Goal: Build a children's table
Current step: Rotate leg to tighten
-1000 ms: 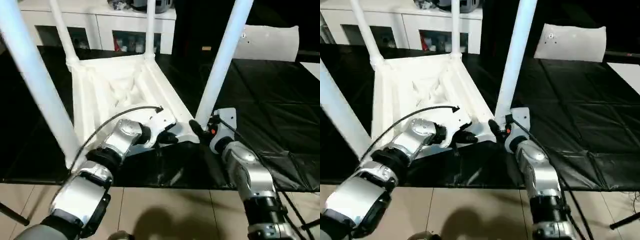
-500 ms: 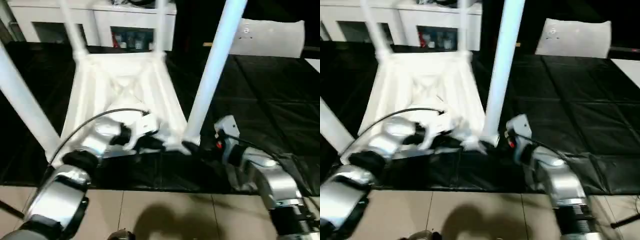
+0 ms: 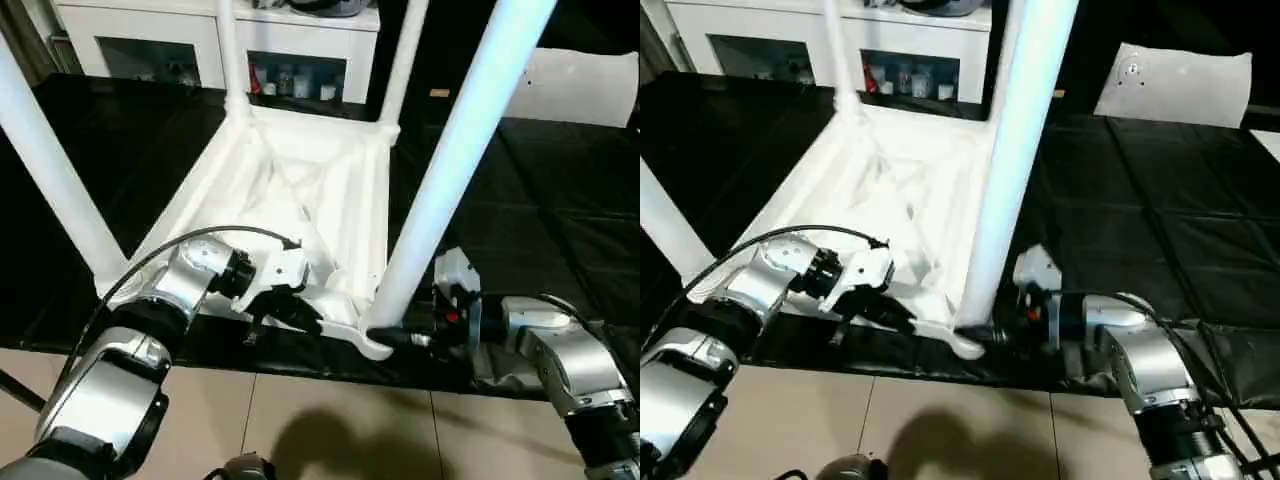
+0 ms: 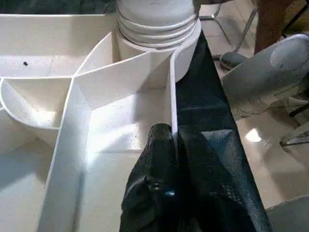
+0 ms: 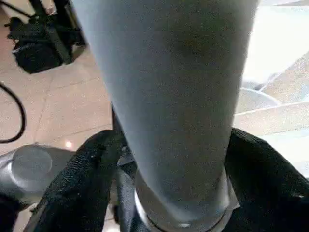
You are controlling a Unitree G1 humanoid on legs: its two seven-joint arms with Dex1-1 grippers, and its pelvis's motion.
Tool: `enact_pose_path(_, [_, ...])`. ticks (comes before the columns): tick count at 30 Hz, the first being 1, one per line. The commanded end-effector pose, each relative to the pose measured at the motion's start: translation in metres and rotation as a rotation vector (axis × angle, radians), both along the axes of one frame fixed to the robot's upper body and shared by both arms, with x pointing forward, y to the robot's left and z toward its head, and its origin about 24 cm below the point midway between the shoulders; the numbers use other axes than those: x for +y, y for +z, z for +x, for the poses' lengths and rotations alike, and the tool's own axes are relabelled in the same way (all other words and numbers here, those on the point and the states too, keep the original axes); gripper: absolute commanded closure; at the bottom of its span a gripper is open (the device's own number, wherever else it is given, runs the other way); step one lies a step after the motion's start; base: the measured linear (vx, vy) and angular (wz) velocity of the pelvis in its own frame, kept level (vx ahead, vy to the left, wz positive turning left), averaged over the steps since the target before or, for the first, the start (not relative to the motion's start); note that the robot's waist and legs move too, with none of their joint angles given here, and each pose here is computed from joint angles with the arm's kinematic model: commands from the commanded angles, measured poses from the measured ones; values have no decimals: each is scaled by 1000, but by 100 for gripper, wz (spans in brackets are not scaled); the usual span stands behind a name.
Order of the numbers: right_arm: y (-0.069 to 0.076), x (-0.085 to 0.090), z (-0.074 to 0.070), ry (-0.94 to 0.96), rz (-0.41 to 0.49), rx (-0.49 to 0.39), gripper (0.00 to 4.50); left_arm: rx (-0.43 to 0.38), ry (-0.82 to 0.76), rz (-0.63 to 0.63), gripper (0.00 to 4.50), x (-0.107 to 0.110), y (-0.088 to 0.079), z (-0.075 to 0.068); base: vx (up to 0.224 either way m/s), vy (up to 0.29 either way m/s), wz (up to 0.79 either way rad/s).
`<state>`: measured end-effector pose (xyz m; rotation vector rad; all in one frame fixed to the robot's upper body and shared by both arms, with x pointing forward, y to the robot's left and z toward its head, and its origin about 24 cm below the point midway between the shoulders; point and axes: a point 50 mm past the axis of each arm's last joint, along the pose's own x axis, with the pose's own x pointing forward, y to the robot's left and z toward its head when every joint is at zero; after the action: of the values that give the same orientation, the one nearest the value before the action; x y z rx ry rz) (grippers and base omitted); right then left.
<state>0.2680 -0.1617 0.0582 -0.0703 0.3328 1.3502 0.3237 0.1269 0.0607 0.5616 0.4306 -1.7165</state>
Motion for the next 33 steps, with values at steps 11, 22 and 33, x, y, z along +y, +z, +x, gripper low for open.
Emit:
enact_pose_path(11, [7, -3, 4, 72, -3, -10, 226, -19, -121, 51, 450, -6, 8, 0, 0, 0, 0])
enact_pose_path(22, [6, 0, 2, 108, -2, -3, 246, -30, -116, 71, 450, -4, 5, 0, 0, 0, 0])
enact_pose_path(33, [-21, 49, 15, -350, 38, 51, 246, -83, 334, -102, 450, -51, 3, 23, 0, 0, 0])
